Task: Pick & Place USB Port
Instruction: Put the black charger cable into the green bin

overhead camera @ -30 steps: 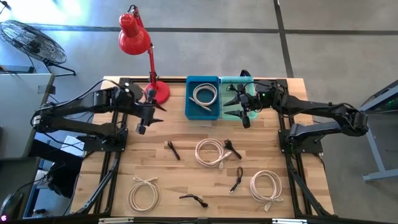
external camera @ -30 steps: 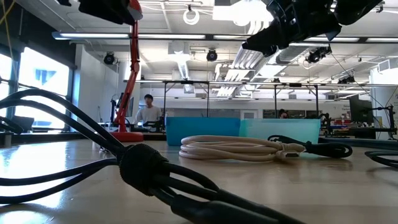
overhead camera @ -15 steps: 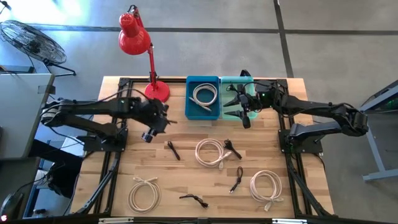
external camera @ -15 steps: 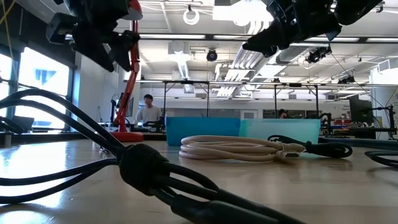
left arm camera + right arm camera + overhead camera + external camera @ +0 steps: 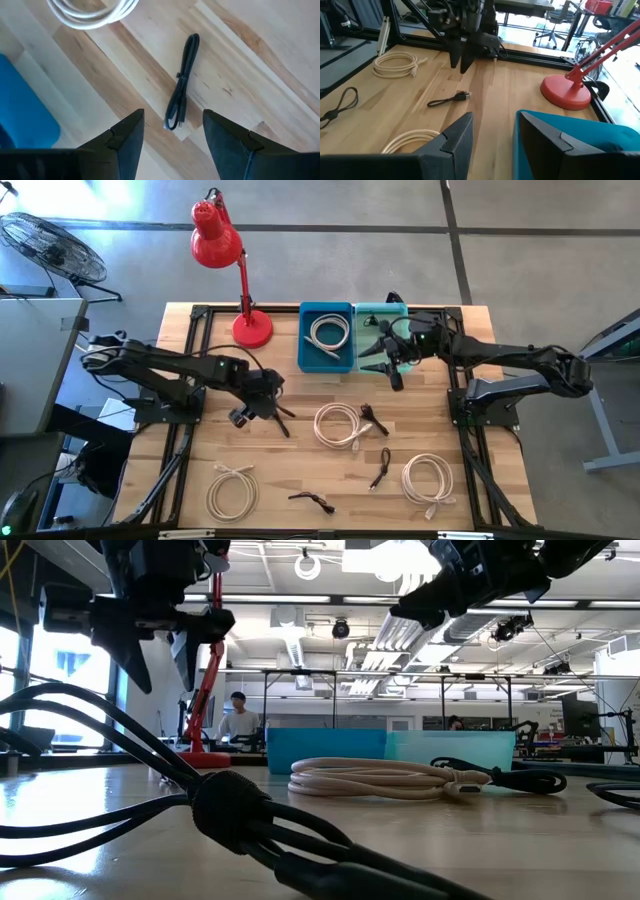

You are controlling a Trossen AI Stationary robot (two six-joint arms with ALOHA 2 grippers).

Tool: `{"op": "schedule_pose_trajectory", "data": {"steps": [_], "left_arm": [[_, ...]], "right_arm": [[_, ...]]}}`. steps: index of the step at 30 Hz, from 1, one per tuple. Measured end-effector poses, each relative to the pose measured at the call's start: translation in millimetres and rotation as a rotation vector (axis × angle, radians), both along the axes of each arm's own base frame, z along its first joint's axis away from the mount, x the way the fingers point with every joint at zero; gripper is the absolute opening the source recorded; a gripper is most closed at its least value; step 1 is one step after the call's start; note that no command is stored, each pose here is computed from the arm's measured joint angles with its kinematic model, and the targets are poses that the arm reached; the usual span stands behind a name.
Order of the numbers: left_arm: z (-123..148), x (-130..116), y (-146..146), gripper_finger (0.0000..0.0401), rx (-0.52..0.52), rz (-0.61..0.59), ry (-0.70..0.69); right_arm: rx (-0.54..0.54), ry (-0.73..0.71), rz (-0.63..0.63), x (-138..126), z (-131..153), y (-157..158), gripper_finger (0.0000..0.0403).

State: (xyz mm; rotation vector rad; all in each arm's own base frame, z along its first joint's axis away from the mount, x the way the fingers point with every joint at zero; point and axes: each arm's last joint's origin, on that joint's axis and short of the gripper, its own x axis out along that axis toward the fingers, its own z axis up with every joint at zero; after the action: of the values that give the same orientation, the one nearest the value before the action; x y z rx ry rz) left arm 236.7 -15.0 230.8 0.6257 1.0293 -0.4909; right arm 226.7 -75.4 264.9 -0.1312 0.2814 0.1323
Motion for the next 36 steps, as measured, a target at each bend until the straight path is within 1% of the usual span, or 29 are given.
{"op": "schedule_pose_trajectory", "data": {"steps": [3,7,13,16,19,22,26,36], "left_arm": [[-5,4,1,0.0198,-0.012,0.028,0.016],[-13,9,0,0.0198,-0.009,0.028,0.048],[-31,18,1,0.0198,0.020,0.040,0.123],[-39,22,0,0.0198,0.022,0.039,0.145],[-45,26,0,0.0198,0.022,0.039,0.153],[-48,30,0,0.0198,0.014,0.040,0.146],[-48,31,-1,0.0198,0.005,0.038,0.134],[-48,31,0,0.0198,0.005,0.051,0.132]], "right_arm": [[0.001,0.002,0.015,1,0,3,0.0150],[0.003,0.009,0.036,2,-1,8,0.0151],[0.013,0.042,0.063,3,-4,15,0.0150],[0.009,0.052,0.062,4,-5,19,0.0151],[-0.013,0.057,0.030,5,-5,22,0.0150],[-0.032,0.064,-0.003,6,-5,25,0.0150],[-0.044,0.067,-0.016,7,-5,29,0.0151],[-0.051,0.075,-0.014,8,-6,31,0.0152]]}}
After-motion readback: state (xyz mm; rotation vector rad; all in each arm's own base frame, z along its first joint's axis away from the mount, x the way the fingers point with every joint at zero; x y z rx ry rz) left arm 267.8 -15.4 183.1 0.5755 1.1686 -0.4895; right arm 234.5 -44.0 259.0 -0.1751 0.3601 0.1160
